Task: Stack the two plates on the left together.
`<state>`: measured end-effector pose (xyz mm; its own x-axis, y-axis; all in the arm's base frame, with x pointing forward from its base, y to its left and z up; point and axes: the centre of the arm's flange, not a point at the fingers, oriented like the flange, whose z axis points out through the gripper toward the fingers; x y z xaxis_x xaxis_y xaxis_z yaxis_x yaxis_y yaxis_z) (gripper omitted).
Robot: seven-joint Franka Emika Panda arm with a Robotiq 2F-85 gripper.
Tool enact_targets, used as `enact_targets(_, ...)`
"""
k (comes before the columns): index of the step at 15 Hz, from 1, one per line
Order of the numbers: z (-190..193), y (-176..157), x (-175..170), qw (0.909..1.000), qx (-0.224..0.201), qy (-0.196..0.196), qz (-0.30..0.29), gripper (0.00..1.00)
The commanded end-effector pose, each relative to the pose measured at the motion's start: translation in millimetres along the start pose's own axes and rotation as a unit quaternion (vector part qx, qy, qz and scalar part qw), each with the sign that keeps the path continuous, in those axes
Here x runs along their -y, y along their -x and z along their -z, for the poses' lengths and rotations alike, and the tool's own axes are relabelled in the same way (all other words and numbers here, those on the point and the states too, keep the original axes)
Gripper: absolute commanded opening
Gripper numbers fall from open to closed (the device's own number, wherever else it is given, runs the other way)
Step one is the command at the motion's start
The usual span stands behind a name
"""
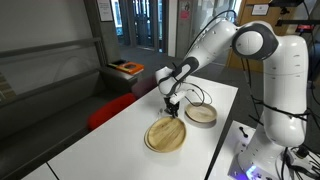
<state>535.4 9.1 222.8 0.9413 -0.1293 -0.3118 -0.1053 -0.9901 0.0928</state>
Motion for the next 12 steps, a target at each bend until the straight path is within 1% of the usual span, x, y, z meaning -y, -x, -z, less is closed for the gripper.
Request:
enact_targets(1,-5,-10,-1,0.9999,0.005,0.011,-0.009,0.64)
enact_targets(6,-15,-13,-2,0.9997,0.017,0.013,-0.011,0.99)
enact_targets(7,-15,-13,-3,0.9997,0.017,0.013,-0.012,1.0)
enact_targets(12,-17,-19,-5,0.9995,0.011,0.016,-0.025,1.0)
